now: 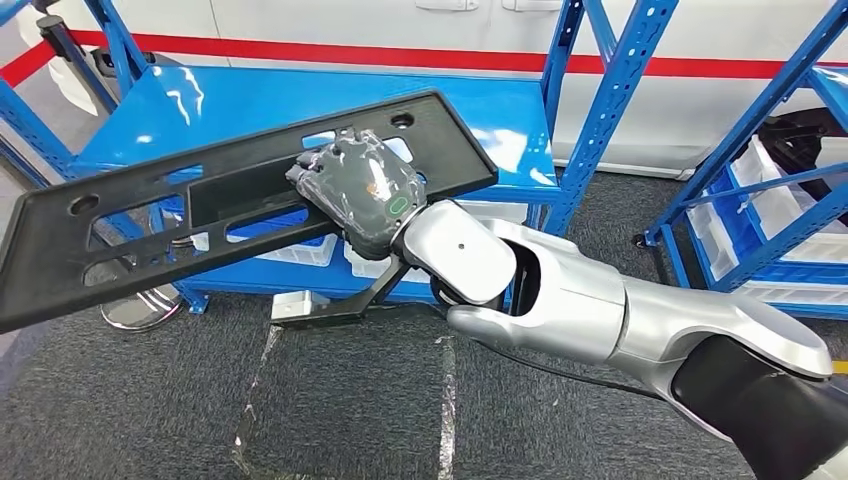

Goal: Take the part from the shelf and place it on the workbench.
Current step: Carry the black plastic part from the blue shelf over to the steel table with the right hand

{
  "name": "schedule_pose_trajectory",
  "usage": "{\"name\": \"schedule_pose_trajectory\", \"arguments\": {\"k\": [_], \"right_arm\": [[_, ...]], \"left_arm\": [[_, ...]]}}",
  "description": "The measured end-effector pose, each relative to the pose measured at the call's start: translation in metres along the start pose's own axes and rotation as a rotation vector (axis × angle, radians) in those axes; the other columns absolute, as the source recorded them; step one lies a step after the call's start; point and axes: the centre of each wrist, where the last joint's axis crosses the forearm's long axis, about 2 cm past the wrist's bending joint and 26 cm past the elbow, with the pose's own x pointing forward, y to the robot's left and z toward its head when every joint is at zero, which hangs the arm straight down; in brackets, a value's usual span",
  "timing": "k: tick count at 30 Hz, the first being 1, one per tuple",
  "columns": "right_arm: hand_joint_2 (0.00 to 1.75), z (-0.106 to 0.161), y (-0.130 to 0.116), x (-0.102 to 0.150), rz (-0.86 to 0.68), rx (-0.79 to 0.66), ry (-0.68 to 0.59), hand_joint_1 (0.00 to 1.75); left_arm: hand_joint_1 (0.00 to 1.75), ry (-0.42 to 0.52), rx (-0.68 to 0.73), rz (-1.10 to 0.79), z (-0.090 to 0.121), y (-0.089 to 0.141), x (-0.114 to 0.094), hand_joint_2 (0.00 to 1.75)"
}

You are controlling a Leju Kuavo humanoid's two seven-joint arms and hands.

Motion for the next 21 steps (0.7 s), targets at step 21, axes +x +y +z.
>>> {"name": "schedule_pose_trajectory", "arguments": {"k": [21], "right_arm": [[1.75, -0.018, -0.029, -0.019, 0.07, -0.001, 0.037, 1.75]], "left_arm": [[0.0, -0.015, 0.003, -0.013, 0.0, 0.001, 0.0, 1.75]]}}
